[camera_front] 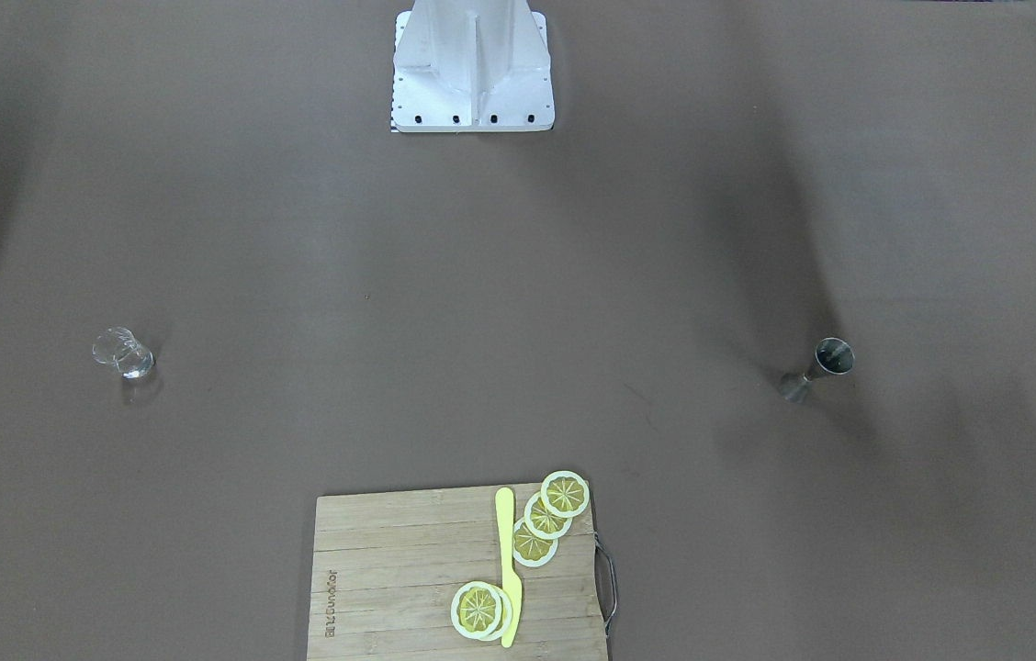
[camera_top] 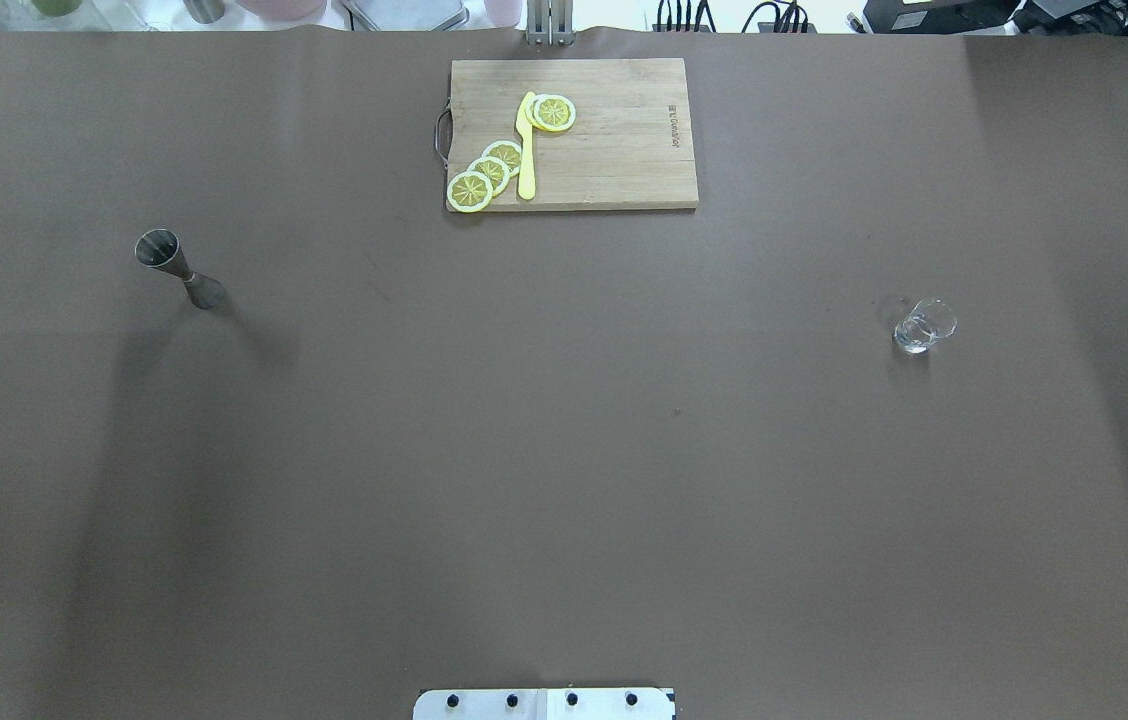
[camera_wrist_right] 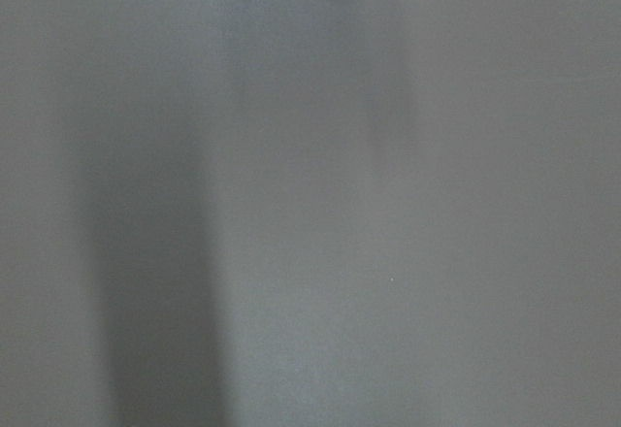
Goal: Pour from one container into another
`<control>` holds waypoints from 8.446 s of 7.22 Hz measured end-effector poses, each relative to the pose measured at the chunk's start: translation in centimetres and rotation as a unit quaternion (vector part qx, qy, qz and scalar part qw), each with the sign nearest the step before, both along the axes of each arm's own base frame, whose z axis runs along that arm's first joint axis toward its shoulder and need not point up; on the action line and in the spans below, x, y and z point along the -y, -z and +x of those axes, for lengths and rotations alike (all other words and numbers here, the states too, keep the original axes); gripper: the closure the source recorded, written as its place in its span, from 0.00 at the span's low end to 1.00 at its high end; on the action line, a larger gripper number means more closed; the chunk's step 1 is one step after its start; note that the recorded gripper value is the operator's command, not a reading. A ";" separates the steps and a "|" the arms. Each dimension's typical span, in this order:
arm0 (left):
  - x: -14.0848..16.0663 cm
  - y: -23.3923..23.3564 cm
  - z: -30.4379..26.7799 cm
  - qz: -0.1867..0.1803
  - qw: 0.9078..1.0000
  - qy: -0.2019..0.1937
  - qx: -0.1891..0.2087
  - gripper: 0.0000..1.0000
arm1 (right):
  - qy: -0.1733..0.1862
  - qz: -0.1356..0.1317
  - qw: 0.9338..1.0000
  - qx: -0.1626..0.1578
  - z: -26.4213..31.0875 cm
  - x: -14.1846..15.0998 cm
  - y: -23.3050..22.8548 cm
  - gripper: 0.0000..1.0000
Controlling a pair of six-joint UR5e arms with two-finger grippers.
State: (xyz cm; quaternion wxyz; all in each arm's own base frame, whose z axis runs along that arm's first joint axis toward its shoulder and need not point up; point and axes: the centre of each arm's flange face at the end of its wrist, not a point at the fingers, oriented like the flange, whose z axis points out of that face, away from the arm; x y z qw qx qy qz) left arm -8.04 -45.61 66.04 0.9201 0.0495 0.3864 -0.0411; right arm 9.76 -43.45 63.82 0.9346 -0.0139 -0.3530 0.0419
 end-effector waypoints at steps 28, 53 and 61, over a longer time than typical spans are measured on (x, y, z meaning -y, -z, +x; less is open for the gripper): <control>-2.6 24.0 9.9 -0.100 0.974 0.172 -0.108 0.02 | 0.010 0.271 0.958 0.089 -13.7 -9.9 4.8 0.00; -6.9 22.1 48.0 0.210 0.874 0.434 0.061 0.04 | 0.069 0.484 0.865 0.113 -24.1 -3.9 5.0 0.00; -5.5 17.8 52.2 0.256 0.833 0.480 0.096 0.04 | 0.160 0.566 0.786 0.192 -28.0 -4.6 1.8 0.00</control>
